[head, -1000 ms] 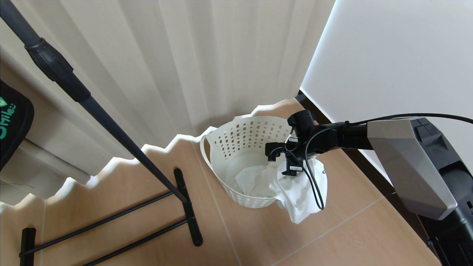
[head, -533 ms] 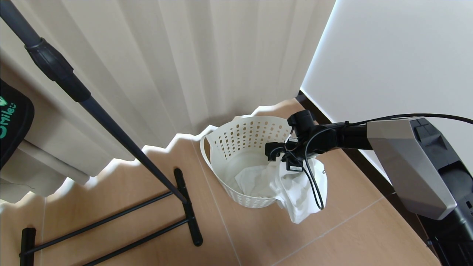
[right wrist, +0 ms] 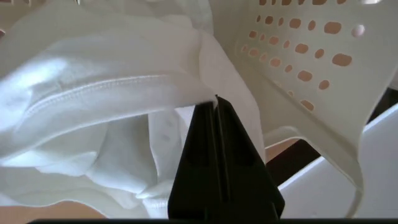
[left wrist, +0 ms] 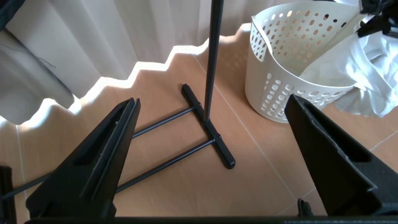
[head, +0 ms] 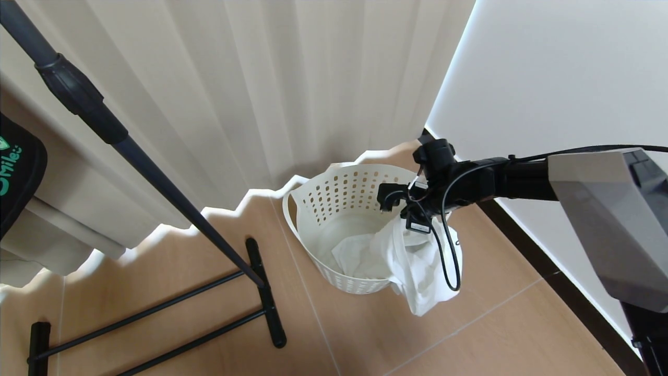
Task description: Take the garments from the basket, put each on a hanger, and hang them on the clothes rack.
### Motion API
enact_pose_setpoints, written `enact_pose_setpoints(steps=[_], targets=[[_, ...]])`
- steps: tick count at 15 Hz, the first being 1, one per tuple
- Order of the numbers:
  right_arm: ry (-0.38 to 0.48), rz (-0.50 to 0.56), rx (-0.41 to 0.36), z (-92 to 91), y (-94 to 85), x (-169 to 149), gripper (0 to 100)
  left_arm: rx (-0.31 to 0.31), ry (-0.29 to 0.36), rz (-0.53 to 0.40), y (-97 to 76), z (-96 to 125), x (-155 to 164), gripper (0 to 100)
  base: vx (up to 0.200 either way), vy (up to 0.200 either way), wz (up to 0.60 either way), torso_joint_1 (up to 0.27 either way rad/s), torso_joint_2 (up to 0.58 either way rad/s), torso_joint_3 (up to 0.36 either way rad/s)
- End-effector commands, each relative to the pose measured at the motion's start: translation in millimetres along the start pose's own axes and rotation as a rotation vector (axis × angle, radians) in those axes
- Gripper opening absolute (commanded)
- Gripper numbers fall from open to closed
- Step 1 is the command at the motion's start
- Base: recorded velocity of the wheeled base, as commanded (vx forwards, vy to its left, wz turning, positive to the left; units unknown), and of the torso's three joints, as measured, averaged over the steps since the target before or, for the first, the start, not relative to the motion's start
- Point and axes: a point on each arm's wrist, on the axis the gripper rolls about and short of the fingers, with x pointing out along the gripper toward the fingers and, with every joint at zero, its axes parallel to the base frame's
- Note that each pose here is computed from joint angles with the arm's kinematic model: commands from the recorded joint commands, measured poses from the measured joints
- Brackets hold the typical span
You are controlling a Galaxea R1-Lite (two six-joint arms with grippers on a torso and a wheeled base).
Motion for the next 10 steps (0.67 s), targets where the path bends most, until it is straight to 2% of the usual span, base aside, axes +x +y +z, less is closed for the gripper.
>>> enact_pose_setpoints(steps=[1,2,3,4,6,8,10], targets=[[-0.065,-0.013,0.098,3.9,3.6,-78,0,0.000,0.000,0.000,0.0,0,0,100,0.000,0.000,0.00,0.000,0.00,0.000],[-0.095,-0.006,0.117,0.6,7.8,-98,0,0.000,0.000,0.000,0.0,0,0,100,0.000,0.000,0.00,0.000,0.00,0.000],[-0.095,-0.006,0.117,0.6,7.8,-98,0,0.000,0.000,0.000,0.0,0,0,100,0.000,0.000,0.00,0.000,0.00,0.000],[-0.225,-0.066,0.197,-10.9,25.2,-155,0,0.000,0.000,0.000,0.0,0,0,100,0.000,0.000,0.00,0.000,0.00,0.000],[-0.351,-0.132,0.316,-16.9,51.5,-194,0,0.000,0.000,0.000,0.0,0,0,100,0.000,0.000,0.00,0.000,0.00,0.000],[-0.463,-0.175,0.400,-26.8,76.3,-227,0,0.002,0.000,0.000,0.0,0,0,100,0.000,0.000,0.00,0.000,0.00,0.000],[-0.540,-0.221,0.441,-39.3,93.0,-250,0,0.000,0.000,0.000,0.0,0,0,100,0.000,0.000,0.00,0.000,0.00,0.000]])
